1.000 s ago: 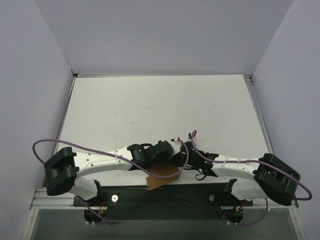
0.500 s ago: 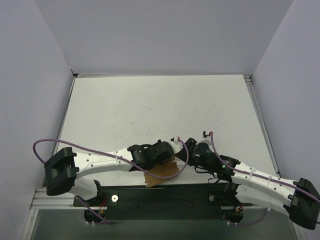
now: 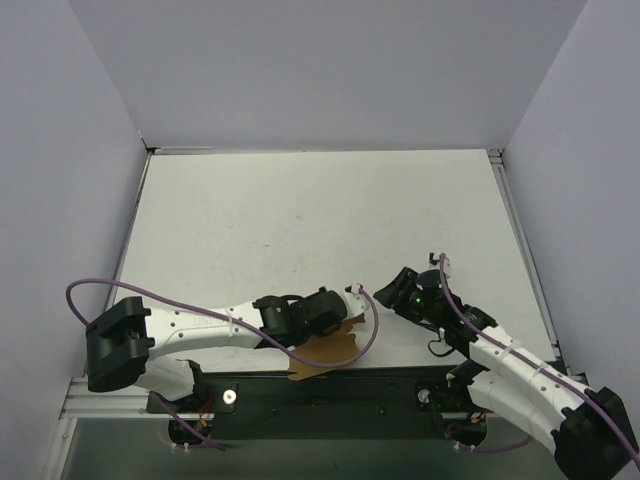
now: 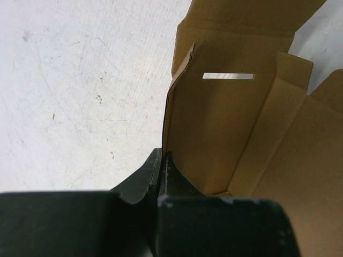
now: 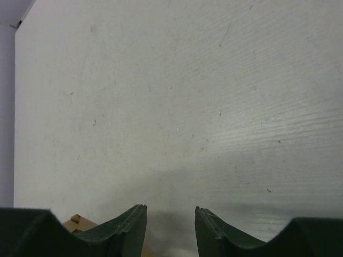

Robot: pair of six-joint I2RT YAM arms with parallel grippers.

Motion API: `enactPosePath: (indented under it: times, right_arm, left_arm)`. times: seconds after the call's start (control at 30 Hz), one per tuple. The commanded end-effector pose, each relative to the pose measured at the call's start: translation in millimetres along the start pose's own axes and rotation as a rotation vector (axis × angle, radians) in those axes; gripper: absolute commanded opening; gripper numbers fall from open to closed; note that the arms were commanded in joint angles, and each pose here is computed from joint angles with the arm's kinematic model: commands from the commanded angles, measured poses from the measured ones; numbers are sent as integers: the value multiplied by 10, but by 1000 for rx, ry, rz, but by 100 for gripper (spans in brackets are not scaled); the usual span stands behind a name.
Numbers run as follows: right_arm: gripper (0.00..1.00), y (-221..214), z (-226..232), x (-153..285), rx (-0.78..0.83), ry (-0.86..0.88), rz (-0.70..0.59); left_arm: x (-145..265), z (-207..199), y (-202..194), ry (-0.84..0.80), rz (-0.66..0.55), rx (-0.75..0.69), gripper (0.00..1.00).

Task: Fold the paper box

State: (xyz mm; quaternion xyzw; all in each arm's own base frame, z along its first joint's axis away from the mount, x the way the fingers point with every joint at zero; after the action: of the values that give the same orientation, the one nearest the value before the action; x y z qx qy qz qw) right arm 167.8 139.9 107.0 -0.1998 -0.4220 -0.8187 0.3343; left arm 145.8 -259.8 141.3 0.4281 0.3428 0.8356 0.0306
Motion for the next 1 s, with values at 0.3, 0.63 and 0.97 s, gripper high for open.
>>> enactPosePath:
  times: [0.3, 0.63, 0.97]
  right_arm:
    - [39, -224, 373, -194, 22, 300, 163]
    - [38, -409, 556, -189, 81, 289, 199]
    - [34, -423, 788, -220, 30, 370, 191]
  left_arm:
    - [-39, -76, 96, -30, -21, 24, 0]
    - [-76, -119, 116, -45, -7, 27, 0]
    - [-80, -180, 132, -90, -14, 43, 0]
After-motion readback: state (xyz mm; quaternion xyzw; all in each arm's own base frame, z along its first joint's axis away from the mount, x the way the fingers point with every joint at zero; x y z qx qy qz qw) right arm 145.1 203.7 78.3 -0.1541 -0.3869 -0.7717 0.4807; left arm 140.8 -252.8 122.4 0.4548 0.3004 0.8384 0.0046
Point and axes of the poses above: each gripper's point midway between its finger pads, its own x axis back along the fingers, its own z axis along the line the jaws close on, y = z × x, the point moved 6 cm from there along x, back along the fingers, and after that the axes turned 7 degrees about x, right-handed, at the moved point
